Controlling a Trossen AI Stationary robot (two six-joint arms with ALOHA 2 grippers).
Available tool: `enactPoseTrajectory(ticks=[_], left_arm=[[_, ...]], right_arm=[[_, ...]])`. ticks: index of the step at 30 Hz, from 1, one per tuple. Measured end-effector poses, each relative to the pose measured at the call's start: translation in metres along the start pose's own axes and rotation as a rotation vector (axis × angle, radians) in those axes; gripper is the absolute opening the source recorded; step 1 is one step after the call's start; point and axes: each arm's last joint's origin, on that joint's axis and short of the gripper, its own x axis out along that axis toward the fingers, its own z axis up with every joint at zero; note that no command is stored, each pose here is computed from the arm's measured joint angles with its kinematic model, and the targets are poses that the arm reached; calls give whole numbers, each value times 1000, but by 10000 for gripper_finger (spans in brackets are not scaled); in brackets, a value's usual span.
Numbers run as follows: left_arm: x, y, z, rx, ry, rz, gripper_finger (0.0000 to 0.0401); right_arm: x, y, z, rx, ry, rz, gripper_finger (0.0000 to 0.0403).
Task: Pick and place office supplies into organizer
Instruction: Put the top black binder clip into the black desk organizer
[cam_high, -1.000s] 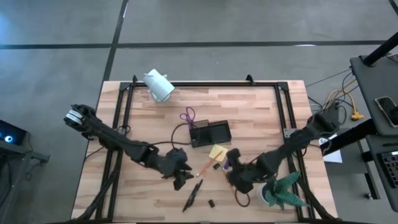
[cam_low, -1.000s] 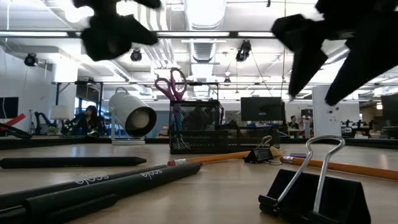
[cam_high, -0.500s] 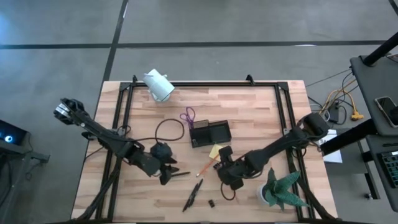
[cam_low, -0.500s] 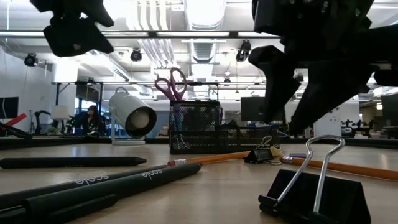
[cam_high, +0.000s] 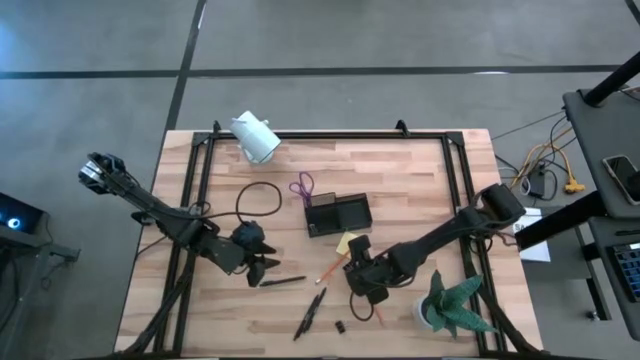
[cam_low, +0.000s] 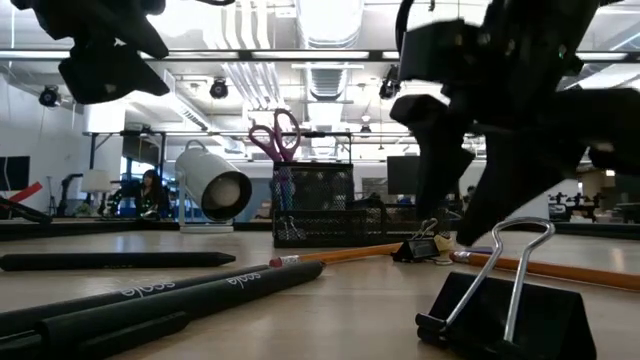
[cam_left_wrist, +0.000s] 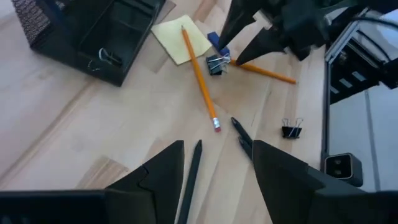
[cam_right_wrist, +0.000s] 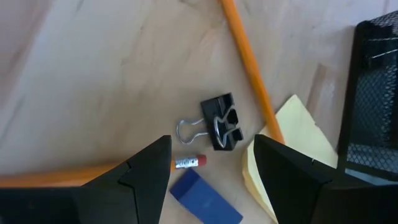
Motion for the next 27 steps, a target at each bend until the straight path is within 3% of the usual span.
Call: enactPoseTrajectory(ticks=[13,20,27], left_arm=[[1,-1,0,-5,-8,-7,173],[1,-1,1,-7,-13,-10,173],[1,-1,1,-7,-13,-9,173]], right_arm=[[0,-9,5,15,-11,-2,218],[5,-18,2,49,0,66,183],[6,-19,3,17,-11,65,143]])
